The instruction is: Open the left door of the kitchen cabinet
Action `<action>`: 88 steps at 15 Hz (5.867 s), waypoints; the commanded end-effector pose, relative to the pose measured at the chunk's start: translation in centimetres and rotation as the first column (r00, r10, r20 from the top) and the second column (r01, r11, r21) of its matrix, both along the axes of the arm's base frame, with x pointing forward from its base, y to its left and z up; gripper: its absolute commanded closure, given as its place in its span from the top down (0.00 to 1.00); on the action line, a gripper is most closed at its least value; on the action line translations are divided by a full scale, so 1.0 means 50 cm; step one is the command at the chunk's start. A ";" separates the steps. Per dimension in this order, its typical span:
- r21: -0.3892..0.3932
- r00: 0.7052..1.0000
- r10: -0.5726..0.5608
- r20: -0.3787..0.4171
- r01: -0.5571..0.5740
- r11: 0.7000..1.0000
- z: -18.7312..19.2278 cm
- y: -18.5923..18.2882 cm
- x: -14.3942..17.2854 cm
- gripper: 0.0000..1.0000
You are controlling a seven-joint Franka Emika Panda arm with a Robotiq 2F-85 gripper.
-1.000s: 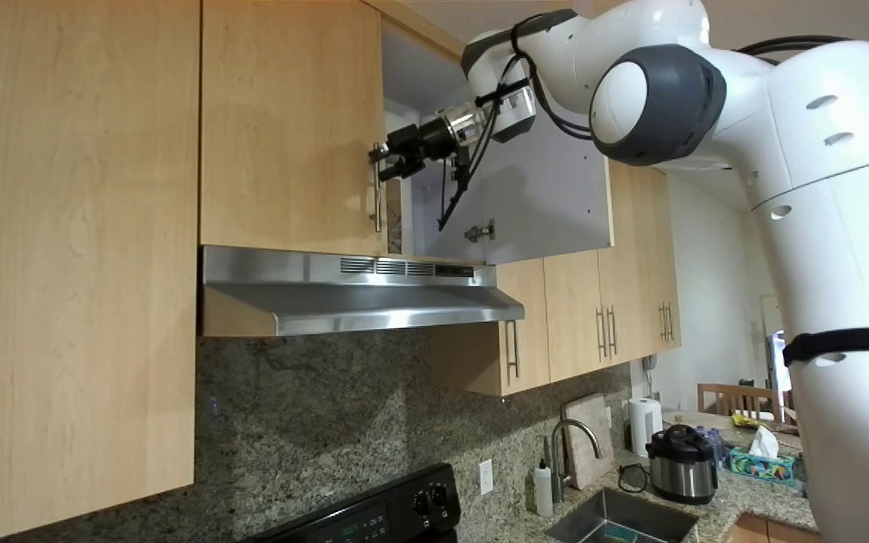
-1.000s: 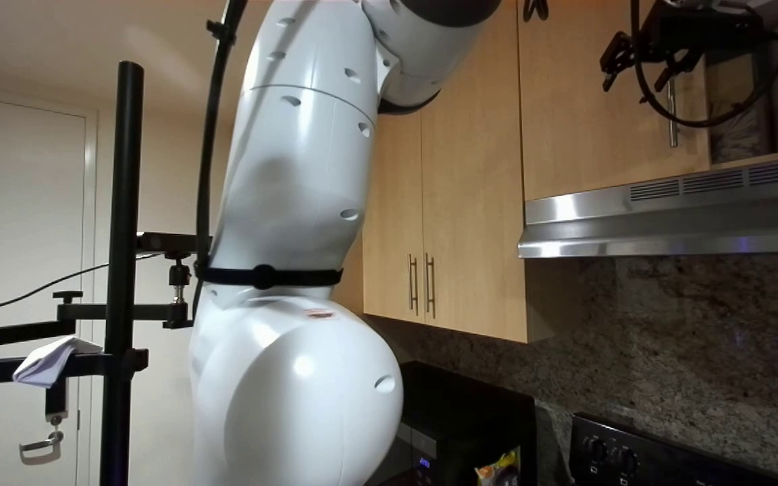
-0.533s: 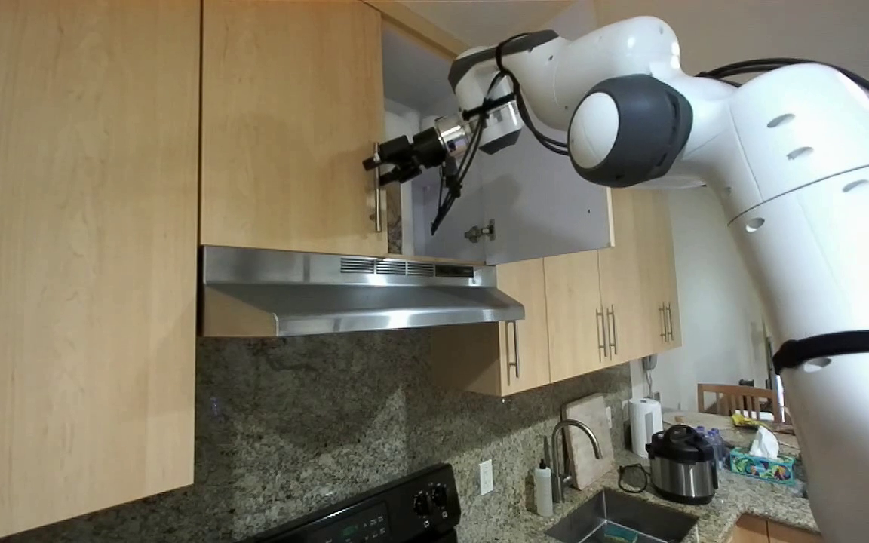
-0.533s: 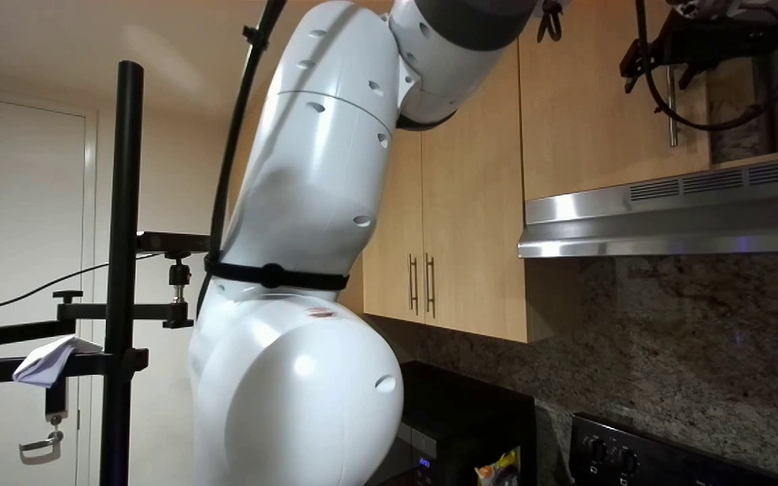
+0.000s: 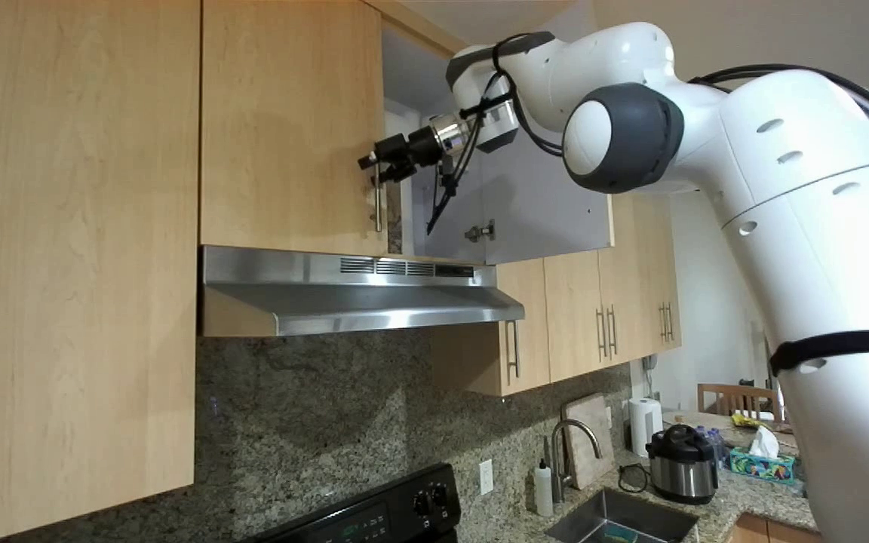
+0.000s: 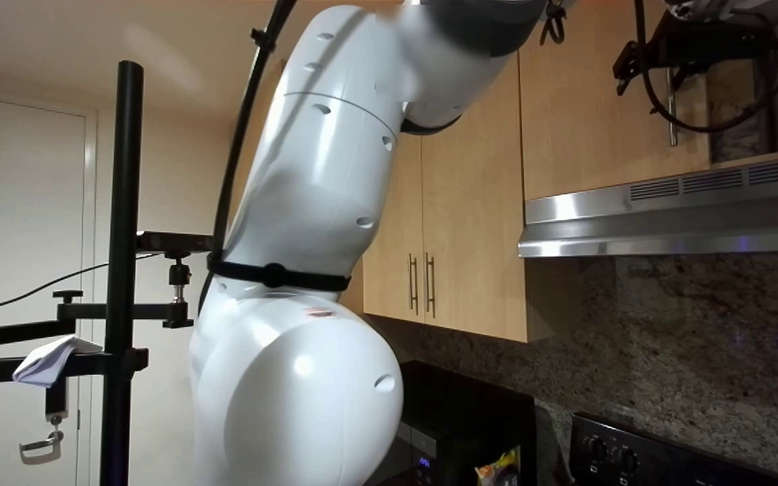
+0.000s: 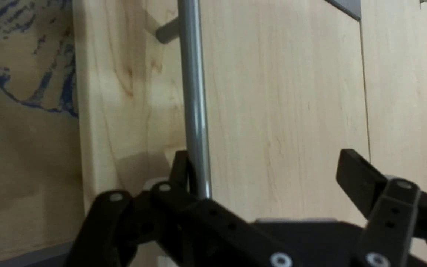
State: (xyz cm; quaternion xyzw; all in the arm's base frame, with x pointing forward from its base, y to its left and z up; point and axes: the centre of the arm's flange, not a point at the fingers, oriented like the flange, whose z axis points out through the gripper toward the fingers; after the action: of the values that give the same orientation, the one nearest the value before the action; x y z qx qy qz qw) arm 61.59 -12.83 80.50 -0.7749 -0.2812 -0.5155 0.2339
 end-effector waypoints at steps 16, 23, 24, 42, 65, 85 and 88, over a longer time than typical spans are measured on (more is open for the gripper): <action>-0.057 0.998 0.057 -0.013 -0.058 0.997 -0.009 0.042 -0.128 1.00; -0.116 1.000 0.008 0.008 -0.007 0.993 -0.005 0.074 -0.162 1.00; -0.110 0.999 0.030 0.009 -0.029 0.993 -0.002 0.073 -0.175 1.00; -0.225 0.980 0.171 0.101 -0.145 0.964 -0.019 0.125 -0.303 1.00; -0.177 0.972 0.033 0.231 0.009 0.984 -0.021 0.112 -0.328 1.00; -0.142 0.970 0.088 0.228 -0.056 0.988 -0.044 0.203 -0.420 1.00; -0.154 0.967 0.077 0.241 -0.040 0.987 -0.044 0.226 -0.438 1.00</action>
State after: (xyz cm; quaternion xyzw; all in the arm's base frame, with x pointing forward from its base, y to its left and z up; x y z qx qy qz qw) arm 41.67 -5.13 79.74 -0.7212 -0.3368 -0.5873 0.1468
